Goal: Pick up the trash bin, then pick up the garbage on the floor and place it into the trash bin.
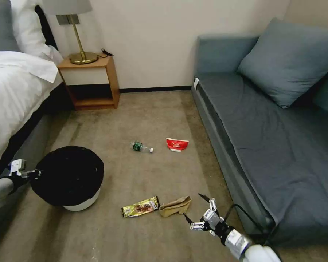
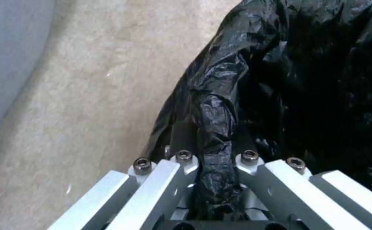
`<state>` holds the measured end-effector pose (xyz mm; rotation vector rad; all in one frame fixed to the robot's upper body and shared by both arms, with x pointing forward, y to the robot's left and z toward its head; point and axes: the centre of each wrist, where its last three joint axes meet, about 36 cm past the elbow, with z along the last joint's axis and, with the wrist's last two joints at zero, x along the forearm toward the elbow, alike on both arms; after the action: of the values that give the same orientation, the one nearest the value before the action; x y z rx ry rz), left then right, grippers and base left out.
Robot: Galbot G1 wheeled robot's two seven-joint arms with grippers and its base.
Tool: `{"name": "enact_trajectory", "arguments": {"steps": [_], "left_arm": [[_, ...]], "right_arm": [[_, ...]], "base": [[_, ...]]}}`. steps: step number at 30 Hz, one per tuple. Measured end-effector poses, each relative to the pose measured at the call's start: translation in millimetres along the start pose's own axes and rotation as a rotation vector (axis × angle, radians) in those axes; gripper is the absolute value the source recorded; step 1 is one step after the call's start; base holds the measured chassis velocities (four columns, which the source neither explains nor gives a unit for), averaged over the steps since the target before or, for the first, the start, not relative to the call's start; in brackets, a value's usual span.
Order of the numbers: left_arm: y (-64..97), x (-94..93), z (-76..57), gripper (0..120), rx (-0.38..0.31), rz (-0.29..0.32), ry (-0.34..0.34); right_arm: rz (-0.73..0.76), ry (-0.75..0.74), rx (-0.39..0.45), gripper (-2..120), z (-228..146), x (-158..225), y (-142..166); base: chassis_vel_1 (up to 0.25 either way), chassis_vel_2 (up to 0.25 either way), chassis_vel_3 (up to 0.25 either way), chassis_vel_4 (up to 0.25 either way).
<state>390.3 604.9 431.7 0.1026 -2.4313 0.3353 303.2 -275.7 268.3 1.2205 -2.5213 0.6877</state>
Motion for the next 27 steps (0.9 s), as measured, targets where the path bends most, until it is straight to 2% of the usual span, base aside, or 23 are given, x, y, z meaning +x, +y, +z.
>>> {"name": "enact_trajectory", "arguments": {"steps": [2, 3, 5, 8, 10, 15, 17, 18, 22, 23, 27], "left_arm": [[2.9, 3.0, 5.7, 5, -0.001, -0.01, 0.01], [2.9, 3.0, 5.7, 5, -0.001, -0.01, 0.01], [2.9, 4.5, 8.1, 5, 0.001, -0.011, 0.011], [-0.1, 4.6, 10.2, 5, 0.0, -0.005, 0.012], [-7.9, 3.4, 14.3, 5, 0.0, 0.002, 0.017], [-13.0, 2.2, 16.8, 4, -0.002, 0.007, 0.023], [-13.0, 2.1, 16.8, 4, -0.003, 0.007, 0.023], [-13.0, 2.1, 16.8, 4, -0.003, 0.007, 0.023], [-14.4, 3.1, 16.3, 4, -0.007, 0.01, 0.023], [-14.4, 3.1, 16.3, 4, -0.007, 0.01, 0.023], [-15.6, 4.1, 16.0, 4, -0.011, 0.013, 0.023]], "right_arm": [[-0.091, 0.031, 0.044, 100, 13.6, -25.7, -19.5], [-0.091, 0.031, 0.044, 100, 13.6, -25.7, -19.5], [-0.128, 0.038, 0.075, 100, 17.1, -50.2, -38.9], [-0.146, 0.042, 0.094, 100, 17.4, -68.0, -51.1], [-0.183, 0.063, 0.123, 100, 20.6, -94.1, -66.2], [-0.262, 0.117, 0.157, 99, 31.2, -122.1, -69.9], [-0.277, 0.14, 0.161, 92, 37.2, -134.2, -70.7], [-0.277, 0.14, 0.161, 92, 37.2, -134.2, -70.7], [-0.273, 0.165, 0.165, 75, 45.4, -150.8, -77.6], [-0.273, 0.165, 0.165, 75, 45.4, -150.8, -77.6], [-0.295, 0.176, 0.19, 56, 52.6, -152.8, -79.7]], "base": [[0.0, 0.0, 0.0, 0.0], [0.0, 0.0, 0.0, 0.0], [0.0, 0.0, 0.0, 0.0], [0.0, 0.0, 0.0, 0.0], [0.0, 0.0, 0.0, 0.0], [0.0, 0.0, 0.0, 0.0], [0.0, 0.0, 0.0, 0.0], [0.0, 0.0, 0.0, 0.0], [0.0, 0.0, 0.0, 0.0], [0.0, 0.0, 0.0, 0.0], [0.0, 0.0, 0.0, 0.0]]}}
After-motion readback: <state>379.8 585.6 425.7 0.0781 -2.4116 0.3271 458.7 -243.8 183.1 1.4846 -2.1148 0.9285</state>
